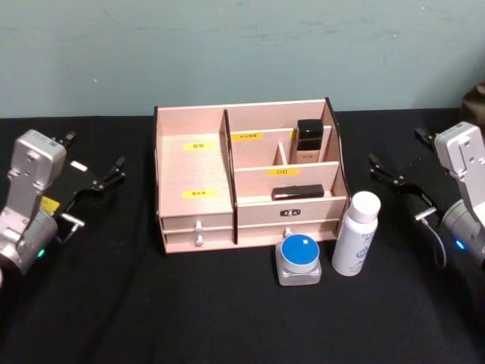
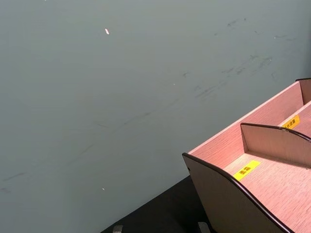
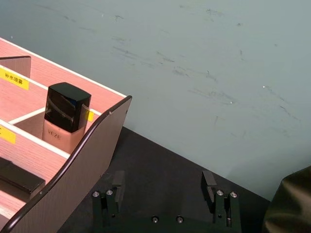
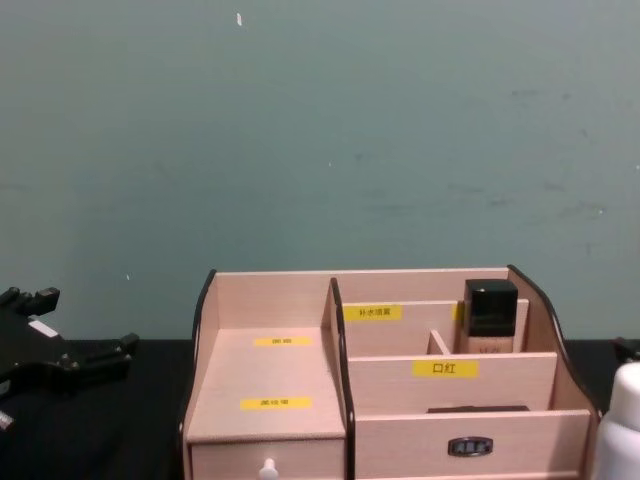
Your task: Pick up the facial cleanser and watermelon frost from the table and place them into the tiered storage box.
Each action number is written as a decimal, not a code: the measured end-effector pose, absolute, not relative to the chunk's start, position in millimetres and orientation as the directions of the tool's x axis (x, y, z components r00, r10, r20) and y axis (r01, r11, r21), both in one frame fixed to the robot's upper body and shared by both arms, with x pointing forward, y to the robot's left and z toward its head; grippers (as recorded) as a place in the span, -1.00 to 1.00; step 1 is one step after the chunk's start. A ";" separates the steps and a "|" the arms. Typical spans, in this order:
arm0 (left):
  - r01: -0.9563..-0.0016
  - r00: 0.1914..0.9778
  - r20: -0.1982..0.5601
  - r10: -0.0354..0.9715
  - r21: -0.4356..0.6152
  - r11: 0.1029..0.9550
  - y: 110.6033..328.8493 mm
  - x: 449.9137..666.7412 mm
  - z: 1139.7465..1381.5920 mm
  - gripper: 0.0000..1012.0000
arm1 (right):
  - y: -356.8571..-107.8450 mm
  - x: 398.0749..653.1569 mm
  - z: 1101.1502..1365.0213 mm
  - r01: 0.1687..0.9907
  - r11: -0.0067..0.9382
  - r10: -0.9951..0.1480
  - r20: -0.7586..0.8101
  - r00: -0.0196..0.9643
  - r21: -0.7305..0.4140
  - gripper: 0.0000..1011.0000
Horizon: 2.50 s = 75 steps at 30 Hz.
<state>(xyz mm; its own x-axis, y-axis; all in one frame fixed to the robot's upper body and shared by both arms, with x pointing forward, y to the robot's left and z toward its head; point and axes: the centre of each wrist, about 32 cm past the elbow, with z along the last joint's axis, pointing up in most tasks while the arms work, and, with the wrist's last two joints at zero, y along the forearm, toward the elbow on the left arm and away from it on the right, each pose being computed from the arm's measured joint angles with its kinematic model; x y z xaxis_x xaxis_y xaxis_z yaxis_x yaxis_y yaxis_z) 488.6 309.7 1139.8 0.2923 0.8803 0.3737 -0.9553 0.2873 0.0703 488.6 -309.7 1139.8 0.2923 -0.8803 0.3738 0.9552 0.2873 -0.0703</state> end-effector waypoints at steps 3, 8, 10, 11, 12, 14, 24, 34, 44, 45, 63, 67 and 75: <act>-0.955 0.292 0.374 0.880 0.070 0.287 309.7 488.6 1139.8 0.98 | -309.6 488.6 1139.8 0.955 0.287 -0.880 0.374 0.292 -0.070 0.98; -0.955 0.292 0.374 0.880 0.070 0.287 309.7 488.6 1139.8 0.98 | -309.7 488.6 1139.8 0.955 0.287 -0.880 0.374 0.292 -0.070 0.98; -0.955 0.292 0.374 0.880 0.070 0.287 309.7 488.6 1139.8 0.98 | -309.7 488.6 1139.8 0.955 0.287 -0.880 0.374 0.292 -0.070 0.98; -0.955 0.292 0.374 0.880 0.070 0.287 309.7 488.6 1139.8 0.98 | -309.7 488.6 1139.8 0.955 0.287 -0.880 0.374 0.292 -0.070 0.98; -0.955 0.292 0.374 0.880 0.070 0.287 309.7 488.6 1139.8 0.98 | -309.6 488.6 1139.8 0.955 0.287 -0.880 0.374 0.292 -0.070 0.98; -0.955 0.292 0.374 0.880 0.070 0.287 309.7 488.6 1139.8 0.98 | -309.7 488.6 1139.7 0.955 0.287 -0.880 0.374 0.292 -0.070 0.98; -0.955 0.292 0.374 0.880 0.070 0.287 309.7 488.6 1139.8 0.98 | -309.7 488.6 1139.8 0.955 0.287 -0.880 0.374 0.292 -0.070 0.98; -0.955 0.292 0.374 0.880 0.070 0.287 309.7 488.6 1139.8 0.98 | -309.7 488.6 1139.8 0.955 0.287 -0.880 0.374 0.292 -0.070 0.98; -0.955 0.292 0.374 0.880 0.070 0.287 309.7 488.6 1139.7 0.98 | -309.6 488.6 1139.8 0.955 0.287 -0.880 0.374 0.292 -0.070 0.98; -0.955 0.292 0.374 0.880 0.070 0.287 309.7 488.6 1139.8 0.98 | -309.6 488.6 1139.8 0.955 0.287 -0.880 0.374 0.292 -0.070 0.98; -0.955 0.292 0.374 0.880 0.070 0.287 309.7 488.6 1139.8 0.98 | -314.3 482.0 1167.7 0.941 0.339 -0.899 0.293 0.326 -0.008 0.98; -0.955 0.292 0.374 0.880 0.070 0.287 309.7 488.6 1139.8 0.98 | -318.6 470.2 1181.5 0.936 0.352 -0.903 0.266 0.336 0.013 0.98; -0.955 0.292 0.374 0.880 0.070 0.287 309.7 488.6 1139.7 0.98 | -325.8 428.0 1212.0 0.918 0.397 -0.896 0.217 0.388 -0.001 0.98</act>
<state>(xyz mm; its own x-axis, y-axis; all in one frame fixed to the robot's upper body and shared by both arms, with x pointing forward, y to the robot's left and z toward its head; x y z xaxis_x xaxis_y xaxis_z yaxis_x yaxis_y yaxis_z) 488.6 309.7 1139.7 0.2923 0.8803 0.3737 -0.9552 0.2873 0.0704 428.0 -325.8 1212.0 0.3878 -0.8959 0.2169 0.9178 0.3969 -0.0013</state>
